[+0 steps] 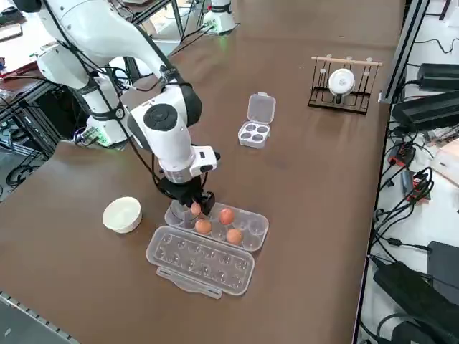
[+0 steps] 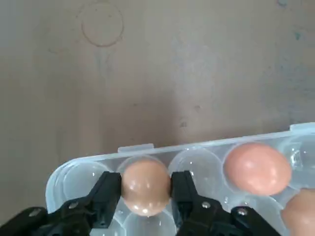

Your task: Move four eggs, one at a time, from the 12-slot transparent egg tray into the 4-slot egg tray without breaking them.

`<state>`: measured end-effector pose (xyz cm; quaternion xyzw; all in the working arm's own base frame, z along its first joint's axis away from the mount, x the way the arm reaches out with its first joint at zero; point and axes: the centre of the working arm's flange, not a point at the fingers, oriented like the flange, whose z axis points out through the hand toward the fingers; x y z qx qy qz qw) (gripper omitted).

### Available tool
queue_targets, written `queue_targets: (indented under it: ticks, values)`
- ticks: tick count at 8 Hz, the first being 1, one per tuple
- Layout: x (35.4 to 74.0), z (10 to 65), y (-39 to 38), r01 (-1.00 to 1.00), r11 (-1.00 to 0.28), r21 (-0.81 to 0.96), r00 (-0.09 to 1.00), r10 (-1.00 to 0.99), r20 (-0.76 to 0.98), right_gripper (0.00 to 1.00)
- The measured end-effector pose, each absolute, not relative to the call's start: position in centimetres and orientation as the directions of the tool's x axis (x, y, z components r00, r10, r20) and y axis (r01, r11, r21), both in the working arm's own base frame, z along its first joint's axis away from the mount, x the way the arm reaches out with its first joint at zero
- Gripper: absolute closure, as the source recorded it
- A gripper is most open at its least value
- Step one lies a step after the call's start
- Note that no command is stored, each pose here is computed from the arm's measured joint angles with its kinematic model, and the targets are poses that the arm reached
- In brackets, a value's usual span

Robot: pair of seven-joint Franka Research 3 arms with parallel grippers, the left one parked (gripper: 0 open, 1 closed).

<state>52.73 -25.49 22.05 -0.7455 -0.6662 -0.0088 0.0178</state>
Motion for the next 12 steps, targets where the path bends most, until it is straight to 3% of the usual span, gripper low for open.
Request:
queue_targets:
  ticks: [5,8,12]
  values:
    - [52.8,32.8,-24.0,0.986,-0.167,-0.020,0.168,0.984,0.058,0.41]
    - [53.3,36.7,-18.4,0.949,-0.308,-0.071,0.312,0.948,0.062,0.41]
    - [55.5,36.4,-5.1,0.846,-0.519,-0.120,0.524,0.852,0.014,0.41]
